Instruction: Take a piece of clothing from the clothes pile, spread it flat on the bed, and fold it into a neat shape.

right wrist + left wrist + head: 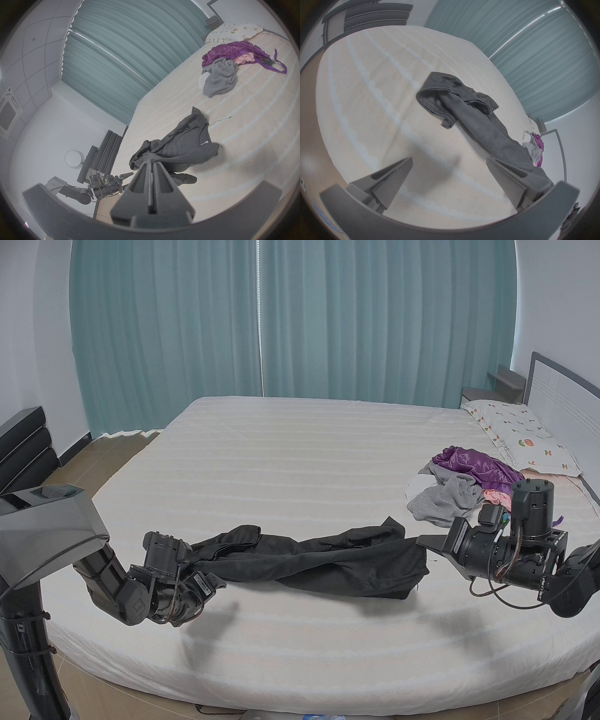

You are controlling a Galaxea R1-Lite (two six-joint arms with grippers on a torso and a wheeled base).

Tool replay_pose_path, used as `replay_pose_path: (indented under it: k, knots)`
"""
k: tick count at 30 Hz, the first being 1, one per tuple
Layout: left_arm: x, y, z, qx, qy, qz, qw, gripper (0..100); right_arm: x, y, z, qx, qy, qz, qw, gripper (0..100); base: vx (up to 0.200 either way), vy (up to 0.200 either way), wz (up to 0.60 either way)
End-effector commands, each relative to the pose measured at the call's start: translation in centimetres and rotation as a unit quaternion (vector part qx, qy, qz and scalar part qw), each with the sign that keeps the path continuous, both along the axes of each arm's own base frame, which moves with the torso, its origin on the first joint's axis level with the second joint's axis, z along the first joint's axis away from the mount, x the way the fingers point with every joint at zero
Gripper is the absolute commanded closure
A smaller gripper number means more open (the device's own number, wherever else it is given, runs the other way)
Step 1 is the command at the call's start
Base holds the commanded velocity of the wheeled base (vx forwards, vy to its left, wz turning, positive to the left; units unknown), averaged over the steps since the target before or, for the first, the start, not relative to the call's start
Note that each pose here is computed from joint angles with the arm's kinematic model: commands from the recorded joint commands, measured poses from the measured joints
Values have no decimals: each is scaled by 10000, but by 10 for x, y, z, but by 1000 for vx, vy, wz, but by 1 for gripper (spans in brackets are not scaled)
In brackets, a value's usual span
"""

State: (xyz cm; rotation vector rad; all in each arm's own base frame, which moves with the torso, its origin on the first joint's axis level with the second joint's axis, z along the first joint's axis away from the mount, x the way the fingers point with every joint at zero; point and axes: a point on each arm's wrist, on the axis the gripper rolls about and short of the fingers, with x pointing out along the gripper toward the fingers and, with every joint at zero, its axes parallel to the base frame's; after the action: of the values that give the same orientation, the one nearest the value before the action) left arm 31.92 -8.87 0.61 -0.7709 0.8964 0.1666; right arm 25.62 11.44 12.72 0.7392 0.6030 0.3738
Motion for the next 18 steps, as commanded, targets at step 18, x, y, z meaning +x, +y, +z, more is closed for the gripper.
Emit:
replay_pose_path:
  k: [18]
  knots:
    - [35, -31, -41, 1157, -172, -654, 9910, 0, -12, -5, 19, 134, -313, -16, 9994, 100, 0, 0, 0]
